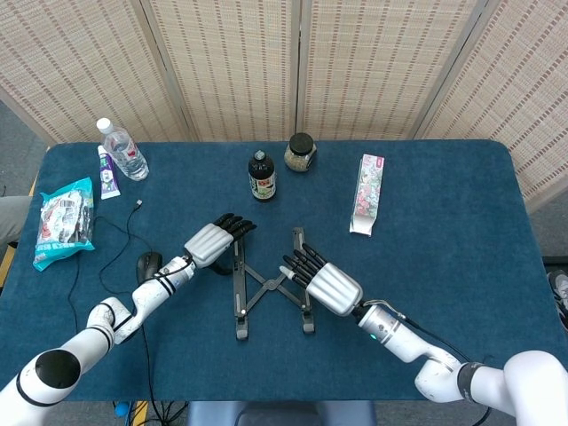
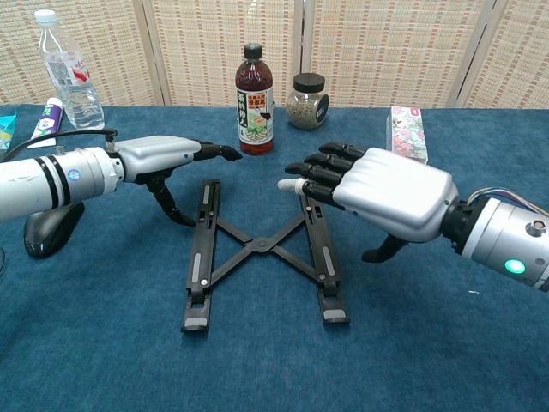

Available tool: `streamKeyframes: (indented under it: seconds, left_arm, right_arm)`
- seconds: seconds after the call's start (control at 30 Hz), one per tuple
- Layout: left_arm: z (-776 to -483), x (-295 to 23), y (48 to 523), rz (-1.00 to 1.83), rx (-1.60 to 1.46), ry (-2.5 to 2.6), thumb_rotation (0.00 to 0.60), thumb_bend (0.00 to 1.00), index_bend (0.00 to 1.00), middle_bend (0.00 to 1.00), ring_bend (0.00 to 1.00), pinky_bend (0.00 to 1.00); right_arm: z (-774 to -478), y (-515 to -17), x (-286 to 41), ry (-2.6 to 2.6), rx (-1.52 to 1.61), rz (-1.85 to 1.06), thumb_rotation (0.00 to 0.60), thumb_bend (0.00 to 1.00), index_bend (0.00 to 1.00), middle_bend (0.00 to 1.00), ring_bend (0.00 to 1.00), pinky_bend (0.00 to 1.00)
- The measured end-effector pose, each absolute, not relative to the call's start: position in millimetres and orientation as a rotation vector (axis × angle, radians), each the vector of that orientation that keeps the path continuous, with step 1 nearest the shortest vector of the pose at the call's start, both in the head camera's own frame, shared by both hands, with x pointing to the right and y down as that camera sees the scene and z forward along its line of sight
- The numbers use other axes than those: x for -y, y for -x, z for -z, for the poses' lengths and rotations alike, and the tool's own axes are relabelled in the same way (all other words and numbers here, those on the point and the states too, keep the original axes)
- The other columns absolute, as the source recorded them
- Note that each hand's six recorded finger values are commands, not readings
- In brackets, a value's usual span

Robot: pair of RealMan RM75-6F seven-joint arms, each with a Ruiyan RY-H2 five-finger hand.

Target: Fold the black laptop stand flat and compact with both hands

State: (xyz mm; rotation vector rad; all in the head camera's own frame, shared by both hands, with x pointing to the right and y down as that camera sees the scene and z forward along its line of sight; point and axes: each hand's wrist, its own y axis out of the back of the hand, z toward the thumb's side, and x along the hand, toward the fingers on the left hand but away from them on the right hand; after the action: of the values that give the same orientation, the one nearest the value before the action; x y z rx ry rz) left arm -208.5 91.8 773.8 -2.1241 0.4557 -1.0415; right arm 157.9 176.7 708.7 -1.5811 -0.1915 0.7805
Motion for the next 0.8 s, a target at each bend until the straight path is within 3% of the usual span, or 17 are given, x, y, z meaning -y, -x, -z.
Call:
streamKeyframes:
  seconds: [0.8]
  left_arm:
    - [-779, -93, 212, 1.068, -0.476, 2.139, 0.600, 0.11, 0.03, 0.06, 0.00, 0.01]
  right_arm:
    - [-729, -137, -182, 1.544, 0.231, -0.708, 0.600, 0.00, 0.00, 0.00, 0.00, 0.00]
